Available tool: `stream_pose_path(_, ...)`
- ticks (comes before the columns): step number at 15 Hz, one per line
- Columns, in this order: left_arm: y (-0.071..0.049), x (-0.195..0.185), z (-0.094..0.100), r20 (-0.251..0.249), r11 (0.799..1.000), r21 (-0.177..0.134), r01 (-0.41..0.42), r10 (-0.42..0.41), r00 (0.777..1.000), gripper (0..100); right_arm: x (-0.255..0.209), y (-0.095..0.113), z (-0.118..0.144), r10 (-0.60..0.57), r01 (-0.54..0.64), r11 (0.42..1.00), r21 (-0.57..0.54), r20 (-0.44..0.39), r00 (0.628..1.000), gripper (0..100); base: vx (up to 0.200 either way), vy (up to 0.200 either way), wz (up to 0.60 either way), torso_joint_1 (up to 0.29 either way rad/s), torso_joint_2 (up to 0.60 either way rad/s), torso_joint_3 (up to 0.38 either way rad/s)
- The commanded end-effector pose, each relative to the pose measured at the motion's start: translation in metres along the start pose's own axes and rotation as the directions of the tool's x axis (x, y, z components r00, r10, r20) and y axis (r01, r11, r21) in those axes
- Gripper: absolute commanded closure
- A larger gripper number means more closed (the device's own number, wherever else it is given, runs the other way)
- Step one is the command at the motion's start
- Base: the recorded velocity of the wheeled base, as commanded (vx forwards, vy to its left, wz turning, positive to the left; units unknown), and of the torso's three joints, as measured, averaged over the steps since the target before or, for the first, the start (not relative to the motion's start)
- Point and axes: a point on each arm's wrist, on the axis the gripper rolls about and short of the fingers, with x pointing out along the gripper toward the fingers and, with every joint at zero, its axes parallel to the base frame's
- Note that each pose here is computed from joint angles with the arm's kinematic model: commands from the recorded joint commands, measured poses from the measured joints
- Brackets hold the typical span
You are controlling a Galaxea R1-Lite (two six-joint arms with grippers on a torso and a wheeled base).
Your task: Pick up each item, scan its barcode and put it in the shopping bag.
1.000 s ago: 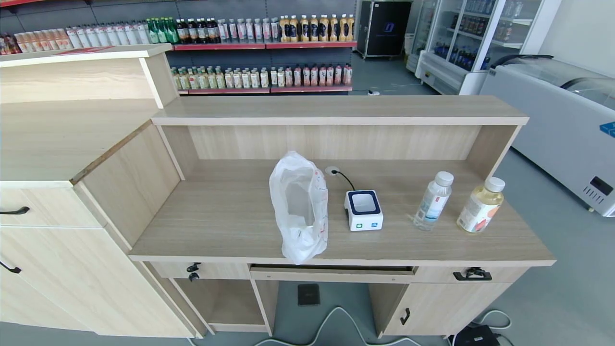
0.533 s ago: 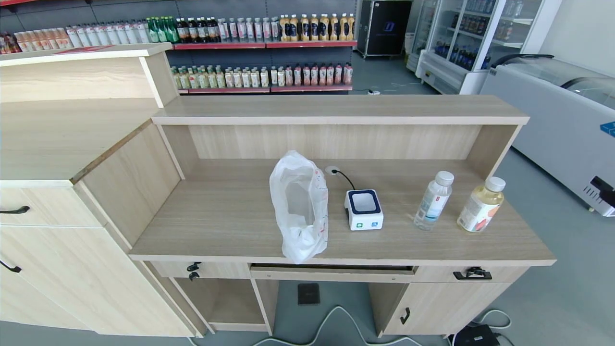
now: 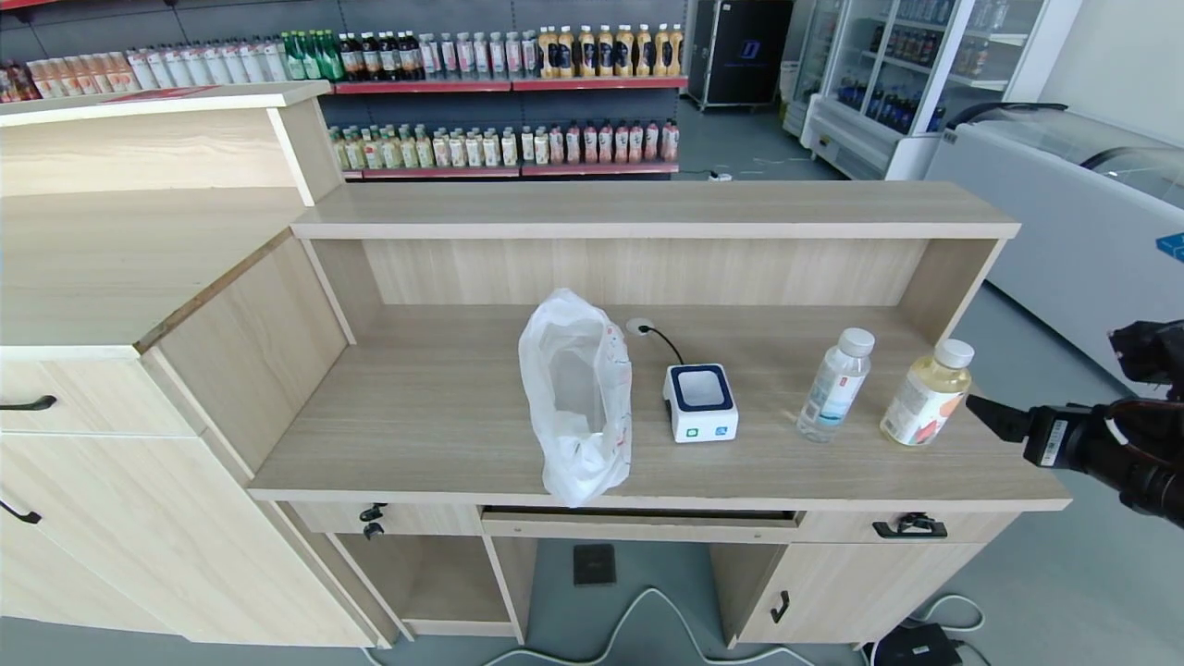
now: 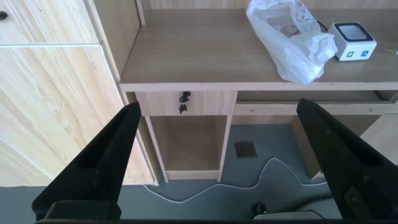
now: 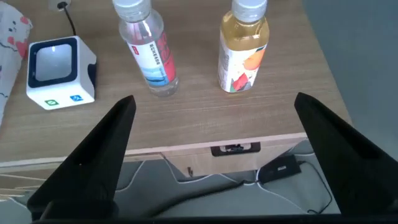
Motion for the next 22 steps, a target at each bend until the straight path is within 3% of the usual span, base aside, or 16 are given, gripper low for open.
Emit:
stream_pose_path(1,0.0,0.0,0.0,-0.001,1.0,0.0,0.0,0.0,1.0,0,0.033,-0.005,-0.028,-0.003,0.002,1.0,-0.003,-0.096,0.995,0,0.0,0.0,0.0,0.0,0.0,0.0)
stream_pose_path(5,0.0,0.0,0.0,-0.001,1.0,0.0,0.0,0.0,1.0,0,0.07,-0.013,-0.051,0.027,-0.034,0.994,-0.107,-0.059,0.998,0,0.0,0.0,0.0,0.0,0.0,0.0)
stream_pose_path(8,0.0,0.0,0.0,-0.001,1.0,0.0,0.0,0.0,1.0,0,0.099,-0.014,-0.05,0.048,-0.05,0.989,-0.141,-0.014,0.999,0,0.0,0.0,0.0,0.0,0.0,0.0)
stream_pose_path(11,0.0,0.0,0.0,-0.001,1.0,0.0,0.0,0.0,1.0,0,0.123,-0.006,-0.05,0.104,-0.096,0.981,-0.169,0.04,0.994,0,0.0,0.0,0.0,0.0,0.0,0.0)
stream_pose_path(14,0.0,0.0,0.0,-0.001,1.0,0.0,0.0,0.0,1.0,0,0.132,0.009,-0.057,0.169,-0.161,0.971,-0.175,0.03,0.985,0,0.0,0.0,0.0,0.0,0.0,0.0)
stream_pose_path(22,0.0,0.0,0.0,-0.001,1.0,0.0,0.0,0.0,1.0,0,0.16,0.024,-0.065,0.212,-0.197,0.962,-0.19,0.059,0.976,0,0.0,0.0,0.0,0.0,0.0,0.0)
